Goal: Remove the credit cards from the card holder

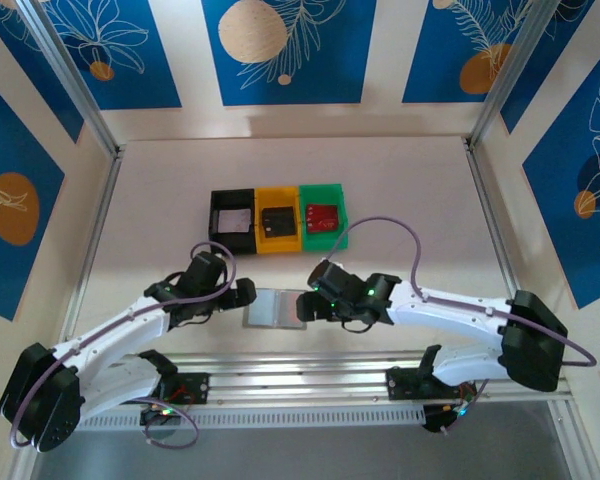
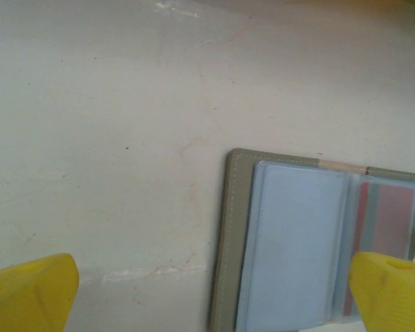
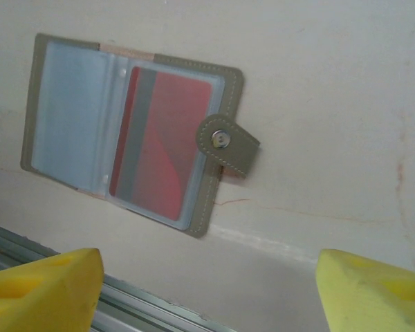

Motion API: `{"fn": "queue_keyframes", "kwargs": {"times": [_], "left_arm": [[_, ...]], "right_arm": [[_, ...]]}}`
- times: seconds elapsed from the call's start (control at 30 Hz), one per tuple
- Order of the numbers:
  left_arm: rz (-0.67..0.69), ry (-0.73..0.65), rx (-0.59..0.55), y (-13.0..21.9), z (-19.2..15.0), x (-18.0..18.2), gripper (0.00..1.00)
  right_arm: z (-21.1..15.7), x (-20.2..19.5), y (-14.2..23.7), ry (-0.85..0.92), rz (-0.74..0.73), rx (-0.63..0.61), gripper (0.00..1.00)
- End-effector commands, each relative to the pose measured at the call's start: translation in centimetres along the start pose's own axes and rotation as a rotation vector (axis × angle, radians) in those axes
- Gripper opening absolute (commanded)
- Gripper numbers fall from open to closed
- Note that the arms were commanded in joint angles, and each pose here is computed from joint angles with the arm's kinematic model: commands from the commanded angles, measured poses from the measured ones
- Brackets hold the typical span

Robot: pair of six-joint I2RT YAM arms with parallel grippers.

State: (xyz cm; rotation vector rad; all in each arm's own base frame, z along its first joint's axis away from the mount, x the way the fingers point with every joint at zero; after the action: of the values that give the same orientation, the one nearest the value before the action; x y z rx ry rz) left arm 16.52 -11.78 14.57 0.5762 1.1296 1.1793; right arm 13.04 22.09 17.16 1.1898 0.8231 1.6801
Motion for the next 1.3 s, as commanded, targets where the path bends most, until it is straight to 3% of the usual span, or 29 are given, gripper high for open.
{"fn": "queue_keyframes", "kwargs": {"times": [0.0, 0.23, 0.53, 1.27], "left_arm": [[0.024, 0.018, 0.001, -0.3, -0.5, 0.5, 1.0], [0.052, 0.027, 0.033, -0.8, -1.2, 1.0, 1.0], [0.092, 0.032, 0.077, -1.2, -1.7, 1.5, 1.0], [0.219, -0.053, 0.223, -3.3, -2.3, 0.1, 1.0]], "right_arm": [[0.8, 2.1, 0.1, -0.031, 0.088, 0.003, 0.77], [1.1, 3.1, -1.6, -0.061, 0.078, 0.034, 0.65], [1.2, 3.8, -3.2, -0.092, 0.072, 0.062, 0.56], [1.7, 3.4, -5.8, -0.126, 0.04, 0.104, 0.47]]}}
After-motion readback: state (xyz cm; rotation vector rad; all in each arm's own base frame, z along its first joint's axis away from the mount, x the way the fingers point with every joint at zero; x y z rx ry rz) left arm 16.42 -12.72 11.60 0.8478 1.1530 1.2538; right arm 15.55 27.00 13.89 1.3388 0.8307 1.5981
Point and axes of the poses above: each hand's point on the last joint's axis, 136 mm out from that joint toward the fingers, its own y axis back along the fingers, its own x axis along the line the jaws close on, z = x × y, the point moved 10 cm from there along y, back along the fingers, and after that the axes turned 2 degrees about -y, right-handed, at the moved point
